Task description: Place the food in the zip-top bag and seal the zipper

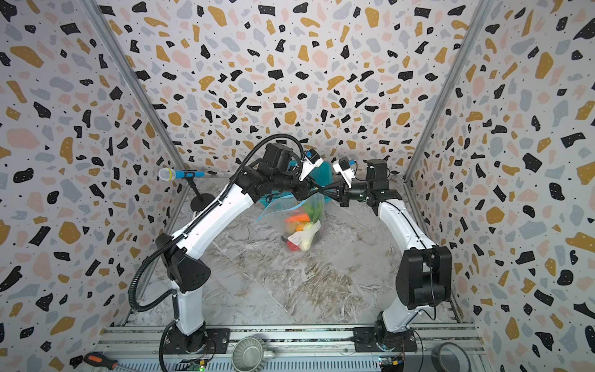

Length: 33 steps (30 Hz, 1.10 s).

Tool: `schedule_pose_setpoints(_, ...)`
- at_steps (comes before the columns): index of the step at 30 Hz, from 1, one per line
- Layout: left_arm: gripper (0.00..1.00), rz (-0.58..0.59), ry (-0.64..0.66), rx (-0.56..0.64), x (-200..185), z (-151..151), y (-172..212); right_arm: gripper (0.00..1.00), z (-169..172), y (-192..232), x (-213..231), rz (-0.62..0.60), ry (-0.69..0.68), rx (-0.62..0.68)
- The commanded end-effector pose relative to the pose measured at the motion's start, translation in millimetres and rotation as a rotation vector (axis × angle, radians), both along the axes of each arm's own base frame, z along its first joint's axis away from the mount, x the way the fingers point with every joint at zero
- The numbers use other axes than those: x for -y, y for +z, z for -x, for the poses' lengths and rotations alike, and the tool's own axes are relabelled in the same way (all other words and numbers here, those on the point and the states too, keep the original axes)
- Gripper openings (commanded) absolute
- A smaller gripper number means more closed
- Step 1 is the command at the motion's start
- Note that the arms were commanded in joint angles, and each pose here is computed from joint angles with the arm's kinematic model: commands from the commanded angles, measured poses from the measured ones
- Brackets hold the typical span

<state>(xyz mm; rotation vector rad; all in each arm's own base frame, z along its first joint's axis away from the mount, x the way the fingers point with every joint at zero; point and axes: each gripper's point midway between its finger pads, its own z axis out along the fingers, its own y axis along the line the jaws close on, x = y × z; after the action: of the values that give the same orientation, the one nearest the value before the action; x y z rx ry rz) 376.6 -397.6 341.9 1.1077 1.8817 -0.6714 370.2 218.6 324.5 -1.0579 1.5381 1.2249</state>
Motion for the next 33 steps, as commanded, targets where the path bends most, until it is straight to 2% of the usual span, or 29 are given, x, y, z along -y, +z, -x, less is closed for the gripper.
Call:
schedule_pose_setpoints(1,0.35,0.018,-0.007,0.044,3.7,8.9,20.8,0.00,14.6,26.2,2.9,-0.027,0.020,0.064)
schedule_pose_setpoints(8,0.14,0.009,0.009,0.043,1.6,8.5,20.6,0.00,14.3,26.2,5.6,-0.031,0.011,0.066)
schedule_pose_setpoints(17,0.02,-0.015,0.024,0.030,-3.7,10.1,14.6,0.00,13.3,28.1,9.9,-0.036,-0.004,0.068)
schedule_pose_setpoints(33,0.00,-0.072,0.073,0.013,-21.6,15.5,1.0,0.00,9.9,31.2,19.1,-0.048,-0.036,0.069)
